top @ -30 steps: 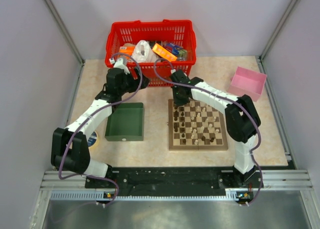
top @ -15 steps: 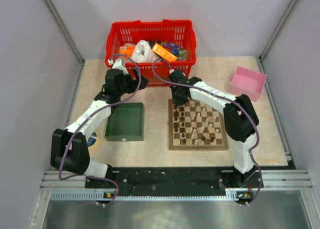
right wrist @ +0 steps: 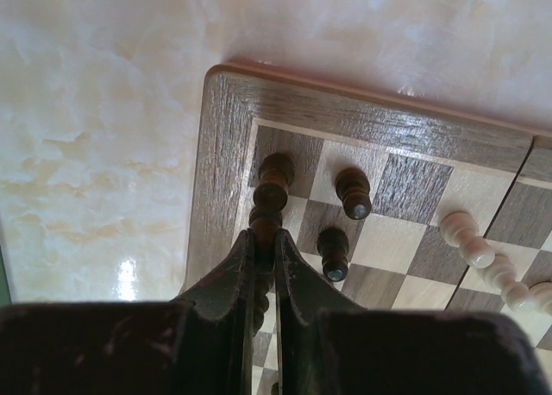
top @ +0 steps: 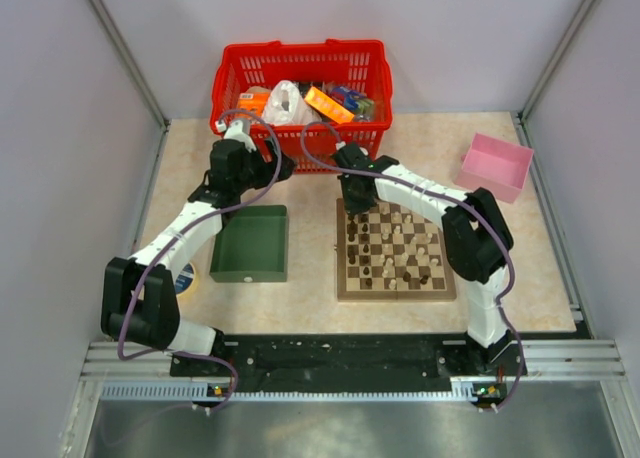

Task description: Set up the chess pieces on the board

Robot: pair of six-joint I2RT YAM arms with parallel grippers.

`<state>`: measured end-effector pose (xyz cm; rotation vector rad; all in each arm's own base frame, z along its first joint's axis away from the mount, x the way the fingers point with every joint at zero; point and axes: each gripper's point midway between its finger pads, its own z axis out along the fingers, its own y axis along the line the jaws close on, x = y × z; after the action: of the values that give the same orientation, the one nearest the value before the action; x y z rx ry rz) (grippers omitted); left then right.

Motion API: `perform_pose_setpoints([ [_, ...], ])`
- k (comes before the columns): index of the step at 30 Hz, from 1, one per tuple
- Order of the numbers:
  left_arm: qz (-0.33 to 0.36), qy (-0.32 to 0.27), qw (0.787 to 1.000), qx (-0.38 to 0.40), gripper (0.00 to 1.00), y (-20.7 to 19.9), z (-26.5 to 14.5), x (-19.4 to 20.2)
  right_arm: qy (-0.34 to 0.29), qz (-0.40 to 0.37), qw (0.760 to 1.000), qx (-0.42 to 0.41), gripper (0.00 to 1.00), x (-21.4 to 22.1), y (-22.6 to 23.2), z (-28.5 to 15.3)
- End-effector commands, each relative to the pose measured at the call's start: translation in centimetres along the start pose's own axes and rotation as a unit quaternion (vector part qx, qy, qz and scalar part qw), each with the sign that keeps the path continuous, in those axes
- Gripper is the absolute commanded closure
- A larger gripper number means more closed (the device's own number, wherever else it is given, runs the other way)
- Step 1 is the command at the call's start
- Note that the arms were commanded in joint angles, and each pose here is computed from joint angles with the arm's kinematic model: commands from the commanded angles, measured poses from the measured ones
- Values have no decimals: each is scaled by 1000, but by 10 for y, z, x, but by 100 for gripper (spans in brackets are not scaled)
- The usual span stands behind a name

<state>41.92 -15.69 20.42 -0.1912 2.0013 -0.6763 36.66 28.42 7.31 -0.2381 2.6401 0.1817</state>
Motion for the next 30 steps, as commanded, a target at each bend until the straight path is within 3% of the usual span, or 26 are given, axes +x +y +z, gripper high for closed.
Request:
perform_pose_setpoints([
  [1,5,-37,999,23,7,-13,-10,-22,-19,-9,1000,8,93,-11,7,-2],
  [10,4,-37,999,23,7,-13,-10,-22,-17,-10,1000,7,89,-9,8,-1],
  [30,0,-37,999,24,7,-13,-9,-22,-38,-7,999,-32,63,-22,19,-31],
])
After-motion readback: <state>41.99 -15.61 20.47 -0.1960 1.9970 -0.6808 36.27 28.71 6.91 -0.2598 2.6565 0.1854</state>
